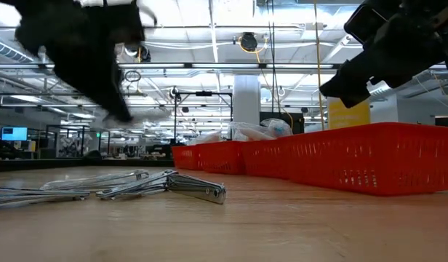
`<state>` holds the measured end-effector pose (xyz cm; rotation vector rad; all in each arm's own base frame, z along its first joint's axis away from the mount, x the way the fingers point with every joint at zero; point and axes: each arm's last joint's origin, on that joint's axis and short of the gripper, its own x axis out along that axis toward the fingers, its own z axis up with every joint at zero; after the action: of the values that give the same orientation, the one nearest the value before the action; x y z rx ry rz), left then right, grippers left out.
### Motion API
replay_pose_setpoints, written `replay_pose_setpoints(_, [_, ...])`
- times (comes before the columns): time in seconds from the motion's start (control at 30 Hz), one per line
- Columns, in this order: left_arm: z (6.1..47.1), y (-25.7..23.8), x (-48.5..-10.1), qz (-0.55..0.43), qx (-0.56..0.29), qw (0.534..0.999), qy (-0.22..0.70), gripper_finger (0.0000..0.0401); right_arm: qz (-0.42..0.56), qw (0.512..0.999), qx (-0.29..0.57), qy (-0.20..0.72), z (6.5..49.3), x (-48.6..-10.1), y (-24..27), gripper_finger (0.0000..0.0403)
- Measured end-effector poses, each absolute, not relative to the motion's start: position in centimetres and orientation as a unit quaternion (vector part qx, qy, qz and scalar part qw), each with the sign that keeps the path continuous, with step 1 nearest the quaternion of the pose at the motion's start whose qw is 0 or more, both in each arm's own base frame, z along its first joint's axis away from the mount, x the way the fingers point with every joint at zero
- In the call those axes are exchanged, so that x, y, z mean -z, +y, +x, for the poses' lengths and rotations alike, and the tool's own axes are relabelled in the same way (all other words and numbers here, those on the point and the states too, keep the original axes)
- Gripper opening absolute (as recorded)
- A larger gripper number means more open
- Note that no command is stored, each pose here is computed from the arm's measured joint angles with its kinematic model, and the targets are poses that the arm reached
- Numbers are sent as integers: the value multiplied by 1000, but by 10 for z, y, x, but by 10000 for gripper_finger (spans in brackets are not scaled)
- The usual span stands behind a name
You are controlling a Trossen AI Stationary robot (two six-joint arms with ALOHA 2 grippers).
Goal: Pick & Place Travel size toiletries
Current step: Put the nail cutter into the bottom red bin
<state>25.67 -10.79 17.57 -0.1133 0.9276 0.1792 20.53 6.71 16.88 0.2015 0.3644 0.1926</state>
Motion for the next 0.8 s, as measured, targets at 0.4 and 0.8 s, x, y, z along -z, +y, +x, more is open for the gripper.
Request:
replay_pose_setpoints(0.4, [287, -115, -243, 88, -51, 987, 127, 29, 35, 998, -40, 45, 211, -192, 64, 210])
replay_pose_setpoints(0.8, [336, -75, -231, 76, -2, 997, -22, 28, 42, 994, -26, -98, 215, -218, 55, 254])
